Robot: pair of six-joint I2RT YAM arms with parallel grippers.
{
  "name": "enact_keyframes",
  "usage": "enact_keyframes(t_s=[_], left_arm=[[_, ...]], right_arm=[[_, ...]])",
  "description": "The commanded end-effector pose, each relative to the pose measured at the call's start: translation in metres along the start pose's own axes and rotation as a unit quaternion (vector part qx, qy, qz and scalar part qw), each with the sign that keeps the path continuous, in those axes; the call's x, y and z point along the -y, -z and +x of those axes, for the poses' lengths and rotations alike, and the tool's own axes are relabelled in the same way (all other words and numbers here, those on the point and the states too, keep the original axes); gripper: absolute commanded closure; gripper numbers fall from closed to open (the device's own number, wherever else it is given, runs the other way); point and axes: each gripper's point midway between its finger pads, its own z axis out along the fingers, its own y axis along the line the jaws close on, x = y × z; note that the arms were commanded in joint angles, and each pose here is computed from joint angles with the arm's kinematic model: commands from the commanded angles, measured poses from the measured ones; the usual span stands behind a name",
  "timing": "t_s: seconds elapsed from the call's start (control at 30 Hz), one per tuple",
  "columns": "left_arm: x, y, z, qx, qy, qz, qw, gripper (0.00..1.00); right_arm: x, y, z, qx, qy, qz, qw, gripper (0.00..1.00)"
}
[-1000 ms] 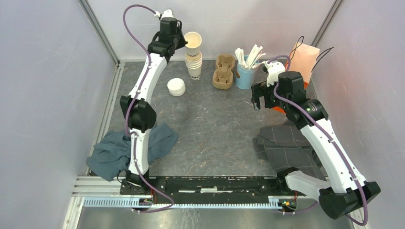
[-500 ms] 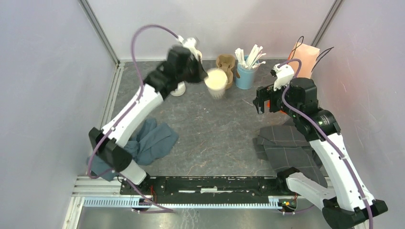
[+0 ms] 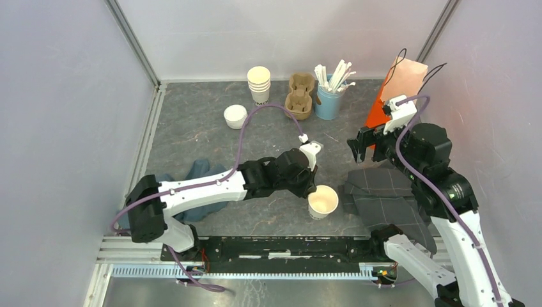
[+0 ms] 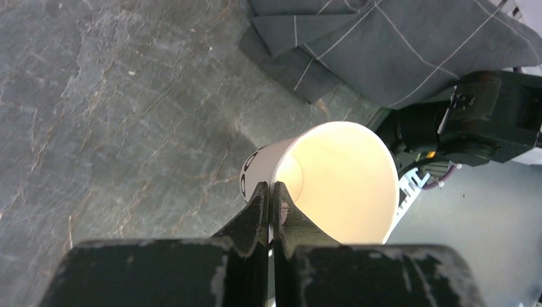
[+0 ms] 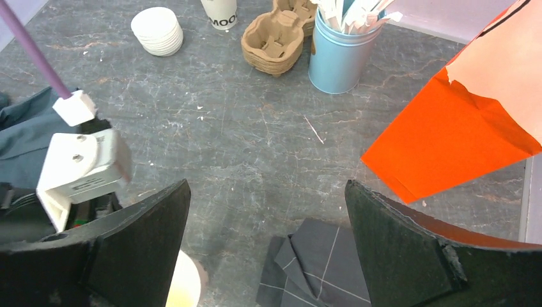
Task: Pack the takeout coffee
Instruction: Place the coffee cup at the center of the board.
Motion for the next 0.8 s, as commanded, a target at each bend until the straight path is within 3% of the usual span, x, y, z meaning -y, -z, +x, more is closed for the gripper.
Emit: enact_keyframes(t_s=[0.0,0.63,0.7,0.77], left_arm=[[0.007,-0.019,-0.024,0.064,0.003,0.011,0.998,0.98],[-0.010,-0.057,0.005,0.041,-0.032,-0.007,0.999,0.98],[-0.010,-0.057,0.005,0.040,-0.032,-0.008,0.999,0.90],[-0.012,-0.054,0.004,0.041,-0.030,-0.013,0.999,0.73]], right_arm=[[0.000,0.005,0.001,0.004,-0.010,0.002,1.000,0.02],[-0.002,0.014,0.004,0.005,-0.014,0.000,1.000,0.02],[-0.002,0.012,0.005,0.002,-0.013,-0.002,1.000,0.02],[-0.002,0.010,0.005,0.002,-0.013,-0.003,1.000,0.02]])
